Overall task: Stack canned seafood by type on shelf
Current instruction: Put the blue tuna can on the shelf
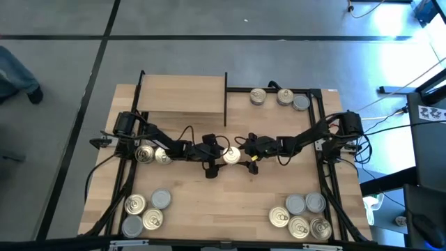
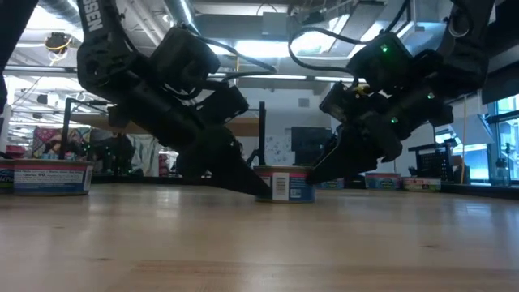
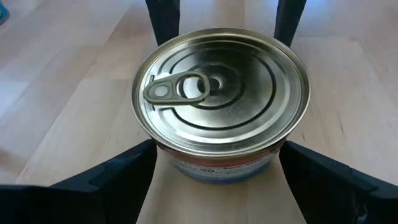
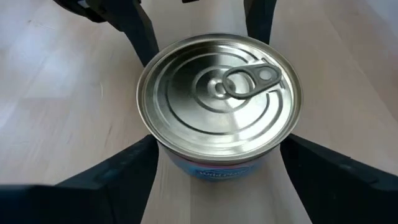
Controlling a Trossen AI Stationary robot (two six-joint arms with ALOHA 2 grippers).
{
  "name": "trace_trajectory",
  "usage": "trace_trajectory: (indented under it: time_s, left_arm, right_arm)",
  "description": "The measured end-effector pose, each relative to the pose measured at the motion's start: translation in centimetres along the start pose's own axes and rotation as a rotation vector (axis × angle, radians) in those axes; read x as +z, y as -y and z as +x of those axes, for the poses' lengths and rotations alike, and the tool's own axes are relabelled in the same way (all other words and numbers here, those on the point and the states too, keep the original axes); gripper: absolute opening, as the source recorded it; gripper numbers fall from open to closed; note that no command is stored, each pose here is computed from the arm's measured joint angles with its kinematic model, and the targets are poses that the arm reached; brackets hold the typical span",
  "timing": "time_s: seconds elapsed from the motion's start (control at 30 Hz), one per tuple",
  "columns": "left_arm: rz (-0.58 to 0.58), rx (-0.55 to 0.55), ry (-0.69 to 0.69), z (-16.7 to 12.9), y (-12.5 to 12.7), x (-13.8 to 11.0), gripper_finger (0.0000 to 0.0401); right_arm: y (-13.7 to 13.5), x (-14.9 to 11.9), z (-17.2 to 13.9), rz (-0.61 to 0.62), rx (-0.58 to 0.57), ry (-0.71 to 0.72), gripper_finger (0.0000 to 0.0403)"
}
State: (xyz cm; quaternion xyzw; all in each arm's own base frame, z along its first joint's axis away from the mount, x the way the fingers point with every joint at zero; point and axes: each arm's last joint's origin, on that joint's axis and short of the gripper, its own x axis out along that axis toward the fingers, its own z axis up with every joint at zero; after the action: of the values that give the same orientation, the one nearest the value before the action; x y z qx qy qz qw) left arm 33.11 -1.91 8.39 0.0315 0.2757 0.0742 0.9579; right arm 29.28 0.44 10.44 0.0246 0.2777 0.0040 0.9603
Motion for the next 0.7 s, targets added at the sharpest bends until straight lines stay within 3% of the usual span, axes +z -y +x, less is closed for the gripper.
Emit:
trace_trajectory:
  time_s: [0.4,0.7]
  left_arm:
    - [0.035,-0.004,-0.028,-0.5,0.0,0.4,0.0335]
    - [-0.007,0.002,-0.066,-4.6,-0.7,3.7,0.0335]
  right_arm:
    - [0.0,0.1,0.0,-0.003,0.003,0.006,0.0331]
    - [0.0,0.1,0.1,-0.003,-0.001,0.006,0.033]
